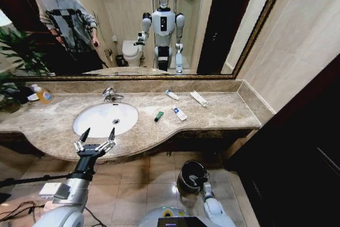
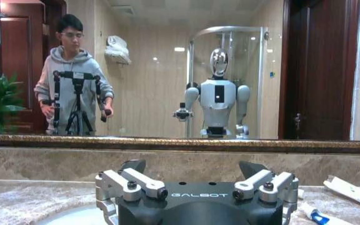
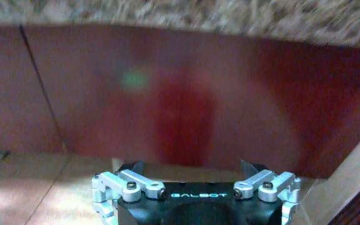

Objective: Pick up the trash from the sink and place it in the trash bin.

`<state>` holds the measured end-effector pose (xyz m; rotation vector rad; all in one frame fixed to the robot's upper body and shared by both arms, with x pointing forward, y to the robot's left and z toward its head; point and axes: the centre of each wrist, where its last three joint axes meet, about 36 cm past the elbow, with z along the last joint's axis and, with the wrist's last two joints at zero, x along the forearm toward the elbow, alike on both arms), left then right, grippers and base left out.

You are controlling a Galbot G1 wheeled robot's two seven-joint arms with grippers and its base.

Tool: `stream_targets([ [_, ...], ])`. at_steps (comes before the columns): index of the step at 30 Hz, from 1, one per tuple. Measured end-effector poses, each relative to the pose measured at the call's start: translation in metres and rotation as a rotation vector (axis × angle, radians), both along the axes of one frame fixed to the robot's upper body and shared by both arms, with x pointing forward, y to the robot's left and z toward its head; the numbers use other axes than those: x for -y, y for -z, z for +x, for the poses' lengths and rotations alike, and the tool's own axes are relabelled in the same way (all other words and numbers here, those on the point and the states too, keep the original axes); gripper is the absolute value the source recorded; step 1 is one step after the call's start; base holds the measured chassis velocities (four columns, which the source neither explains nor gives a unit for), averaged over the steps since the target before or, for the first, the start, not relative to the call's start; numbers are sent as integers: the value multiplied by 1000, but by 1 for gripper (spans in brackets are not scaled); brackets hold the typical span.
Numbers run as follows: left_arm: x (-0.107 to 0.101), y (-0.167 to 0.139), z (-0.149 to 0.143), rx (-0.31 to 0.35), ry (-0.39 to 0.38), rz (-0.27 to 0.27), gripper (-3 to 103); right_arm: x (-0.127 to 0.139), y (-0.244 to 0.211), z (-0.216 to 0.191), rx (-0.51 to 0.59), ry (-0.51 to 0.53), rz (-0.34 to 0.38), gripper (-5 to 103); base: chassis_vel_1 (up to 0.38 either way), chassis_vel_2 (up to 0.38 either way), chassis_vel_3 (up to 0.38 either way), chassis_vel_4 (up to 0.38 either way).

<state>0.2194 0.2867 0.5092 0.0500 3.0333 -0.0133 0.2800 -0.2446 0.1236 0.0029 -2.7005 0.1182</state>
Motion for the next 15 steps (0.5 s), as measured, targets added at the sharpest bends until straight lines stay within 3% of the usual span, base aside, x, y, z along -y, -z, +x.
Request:
stream_targets([
  [3, 0, 0, 0, 0, 0, 0, 100, 4, -36, -7, 48, 10, 45, 100, 0, 0, 0, 0],
  [7, 0, 0, 0, 0, 0, 0, 100, 6, -80, -20, 116, -13, 53, 100, 0, 0, 0, 0],
  [15, 0, 0, 0, 0, 0, 0, 100, 1, -159, -71, 203, -68, 10, 100, 0, 0, 0, 0],
])
